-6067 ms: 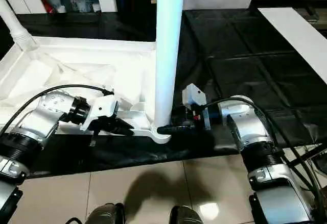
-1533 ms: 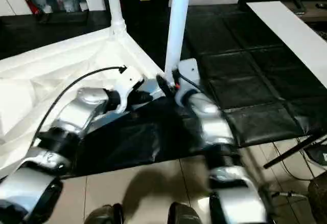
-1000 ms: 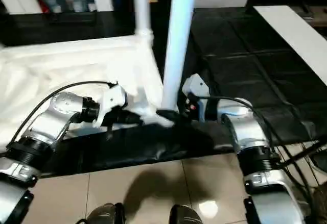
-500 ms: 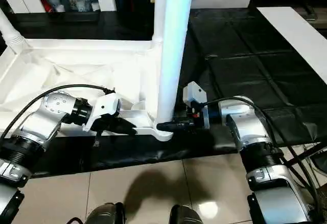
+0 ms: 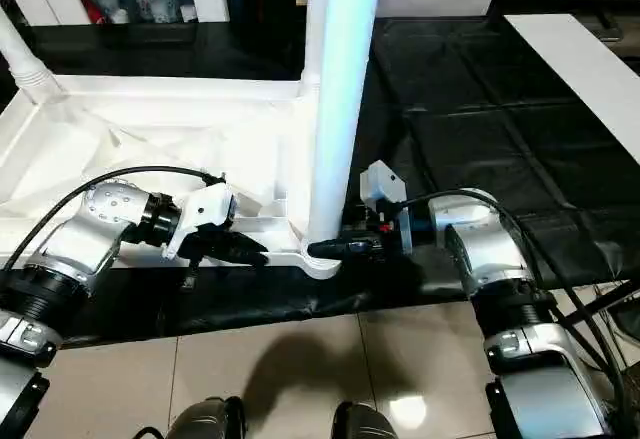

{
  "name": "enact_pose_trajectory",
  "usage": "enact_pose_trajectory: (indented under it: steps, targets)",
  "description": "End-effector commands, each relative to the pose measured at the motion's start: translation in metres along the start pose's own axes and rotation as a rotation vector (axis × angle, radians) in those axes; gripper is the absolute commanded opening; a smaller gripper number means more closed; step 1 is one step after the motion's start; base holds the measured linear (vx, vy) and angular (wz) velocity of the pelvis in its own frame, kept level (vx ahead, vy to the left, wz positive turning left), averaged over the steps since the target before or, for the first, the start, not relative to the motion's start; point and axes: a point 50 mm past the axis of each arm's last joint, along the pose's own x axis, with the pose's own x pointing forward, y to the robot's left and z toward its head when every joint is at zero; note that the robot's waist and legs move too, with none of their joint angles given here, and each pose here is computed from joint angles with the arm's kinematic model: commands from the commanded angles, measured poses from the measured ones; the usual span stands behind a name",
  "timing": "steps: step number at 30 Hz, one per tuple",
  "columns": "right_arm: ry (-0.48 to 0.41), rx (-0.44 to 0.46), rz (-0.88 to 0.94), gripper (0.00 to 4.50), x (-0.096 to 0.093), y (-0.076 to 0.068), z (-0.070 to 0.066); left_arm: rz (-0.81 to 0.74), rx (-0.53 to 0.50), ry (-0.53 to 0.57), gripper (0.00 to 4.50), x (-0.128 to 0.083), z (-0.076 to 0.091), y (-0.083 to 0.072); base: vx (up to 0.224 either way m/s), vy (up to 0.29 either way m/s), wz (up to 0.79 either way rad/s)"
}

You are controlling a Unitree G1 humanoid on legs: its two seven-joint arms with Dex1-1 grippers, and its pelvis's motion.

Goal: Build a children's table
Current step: Rotate leg to tighten

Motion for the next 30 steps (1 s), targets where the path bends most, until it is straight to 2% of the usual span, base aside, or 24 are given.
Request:
enact_pose_trajectory:
  steps: [1, 3, 6, 9, 10, 12, 17, 19, 20, 21, 22, 23, 26, 27, 30]
  targets:
    - [-0.041, 0.049, -0.053, 1.95, 0.012, 0.001, 0.0, 0.086, -0.009, -0.064, 0.0, 0.007, 0.014, 0.01, 0.0, 0.0, 0.0]
    - [-0.049, 0.063, -0.106, 1.95, 0.017, 0.0, -0.001, 0.116, -0.025, -0.087, 0.0, 0.01, 0.018, 0.013, 0.0, 0.0, 0.0]
    - [-0.079, 0.113, -0.261, 1.95, 0.037, -0.002, -0.001, 0.188, -0.051, -0.124, 0.0, 0.02, 0.027, 0.02, 0.0, 0.0, 0.0]
    - [-0.093, 0.144, -0.334, 1.95, 0.049, -0.001, -0.001, 0.219, -0.071, -0.125, 0.0, 0.028, 0.03, 0.023, 0.0, 0.0, 0.0]
    - [-0.087, 0.158, -0.436, 1.95, 0.061, -0.002, -0.003, 0.272, -0.088, -0.121, 0.0, 0.035, 0.034, 0.027, 0.0, 0.0, 0.0]
    - [-0.089, 0.181, -0.504, 1.95, 0.067, -0.003, -0.003, 0.306, -0.105, -0.124, 0.0, 0.039, 0.037, 0.03, 0.0, 0.0, 0.0]
    - [-0.124, 0.296, -0.741, 1.94, 0.091, -0.007, 0.0, 0.459, -0.173, -0.154, 0.0, 0.052, 0.05, 0.042, 0.0, 0.0, 0.0]
    - [-0.179, 0.429, -0.865, 1.94, 0.099, -0.014, 0.002, 0.512, -0.188, -0.164, 0.0, 0.058, 0.056, 0.045, 0.0, 0.0, 0.0]
    - [-0.201, 0.464, -0.891, 1.94, 0.1, -0.015, 0.003, 0.516, -0.187, -0.166, 0.0, 0.06, 0.057, 0.045, 0.0, 0.0, 0.0]
    - [-0.211, 0.46, -0.9, 1.94, 0.102, -0.016, 0.005, 0.518, -0.182, -0.165, 0.0, 0.061, 0.058, 0.045, 0.0, 0.0, 0.0]
    - [-0.22, 0.425, -0.901, 2.29, 0.103, -0.016, 0.008, 0.519, -0.179, -0.164, 0.0, 0.062, 0.059, 0.045, 0.0, 0.0, 0.0]
    - [-0.227, 0.389, -0.897, 2.29, 0.103, -0.016, 0.011, 0.519, -0.175, -0.162, 0.0, 0.062, 0.059, 0.045, 0.0, 0.0, 0.0]
    - [-0.25, 0.382, -0.88, 2.53, 0.101, -0.016, 0.013, 0.514, -0.158, -0.16, 0.0, 0.059, 0.058, 0.044, 0.0, 0.0, 0.0]
    - [-0.244, 0.341, -0.875, 2.73, 0.097, -0.017, 0.014, 0.508, -0.154, -0.157, 0.0, 0.057, 0.056, 0.044, 0.0, 0.0, 0.0]
    - [-0.22, 0.233, -0.853, 2.77, 0.084, -0.018, 0.014, 0.492, -0.149, -0.149, 0.0, 0.051, 0.051, 0.043, 0.0, 0.0, 0.0]
